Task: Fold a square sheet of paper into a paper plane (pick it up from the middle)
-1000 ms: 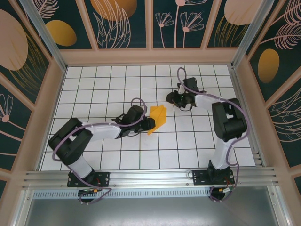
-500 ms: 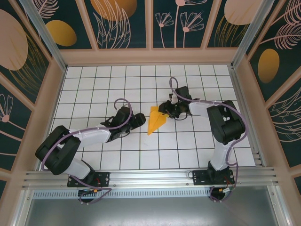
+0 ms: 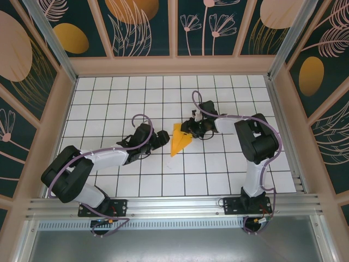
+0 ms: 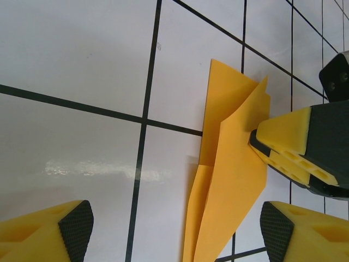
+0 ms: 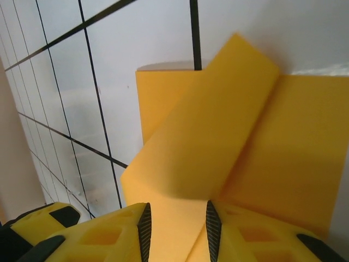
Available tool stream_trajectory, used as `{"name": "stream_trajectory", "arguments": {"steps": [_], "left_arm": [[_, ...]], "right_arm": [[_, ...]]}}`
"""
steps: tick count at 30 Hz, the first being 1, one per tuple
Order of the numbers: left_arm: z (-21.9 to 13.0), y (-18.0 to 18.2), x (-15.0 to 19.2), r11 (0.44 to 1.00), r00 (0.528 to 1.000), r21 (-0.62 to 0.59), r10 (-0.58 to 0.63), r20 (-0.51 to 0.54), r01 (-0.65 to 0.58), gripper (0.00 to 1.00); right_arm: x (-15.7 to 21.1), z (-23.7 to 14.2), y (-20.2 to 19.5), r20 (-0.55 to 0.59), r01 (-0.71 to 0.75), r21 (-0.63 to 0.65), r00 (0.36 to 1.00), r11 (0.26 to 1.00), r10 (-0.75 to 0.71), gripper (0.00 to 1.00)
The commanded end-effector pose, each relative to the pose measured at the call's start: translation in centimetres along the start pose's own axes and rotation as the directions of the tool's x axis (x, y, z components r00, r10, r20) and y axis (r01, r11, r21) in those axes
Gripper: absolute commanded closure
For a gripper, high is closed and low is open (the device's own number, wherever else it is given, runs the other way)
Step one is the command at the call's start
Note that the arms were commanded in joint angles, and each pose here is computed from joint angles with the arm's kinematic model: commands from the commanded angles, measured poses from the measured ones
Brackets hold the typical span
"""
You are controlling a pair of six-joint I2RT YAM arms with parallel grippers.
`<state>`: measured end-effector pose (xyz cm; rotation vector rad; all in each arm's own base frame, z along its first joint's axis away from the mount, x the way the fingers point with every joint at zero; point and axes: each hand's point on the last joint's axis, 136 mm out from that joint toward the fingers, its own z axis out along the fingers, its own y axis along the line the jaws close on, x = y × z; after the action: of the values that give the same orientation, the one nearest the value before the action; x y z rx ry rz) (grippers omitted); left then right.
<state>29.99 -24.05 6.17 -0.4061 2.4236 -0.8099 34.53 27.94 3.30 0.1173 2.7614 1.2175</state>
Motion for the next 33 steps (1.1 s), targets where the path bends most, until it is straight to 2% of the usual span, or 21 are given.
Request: {"name": "stream_trajectory", "arguments": {"steps": [1, 8, 17, 25, 33], "left_arm": [[-0.1, 0.5, -0.4, 1.000, 1.000, -0.013, -0.014, 0.020, 0.014, 0.17], [0.0, 0.7, -0.5, 1.000, 1.000, -0.015, -0.021, 0.018, 0.021, 0.15], [0.3, 0.3, -0.4, 1.000, 1.000, 0.007, -0.014, 0.001, 0.014, 0.14], [0.4, 0.2, -0.3, 1.000, 1.000, 0.007, -0.006, -0.009, 0.006, 0.13], [0.7, -0.7, 0.0, 0.999, 1.000, 0.045, 0.009, -0.029, -0.008, 0.14]], "right_arm": [[0.4, 0.6, 1.4, -0.037, 0.005, -0.052, 0.999, 0.999, -0.007, 0.67], [1.6, 0.8, 1.6, -0.074, -0.022, -0.078, 0.997, 0.997, 0.016, 0.70], [-0.7, -1.3, -1.1, 0.065, -0.090, 0.125, 0.994, 0.988, 0.082, 0.64], [-0.6, -0.5, -1.4, 0.035, -0.112, 0.100, 0.993, 0.989, 0.109, 0.64], [-1.5, -2.3, 0.3, 0.096, -0.080, 0.086, 0.993, 0.993, 0.071, 0.63]]}}
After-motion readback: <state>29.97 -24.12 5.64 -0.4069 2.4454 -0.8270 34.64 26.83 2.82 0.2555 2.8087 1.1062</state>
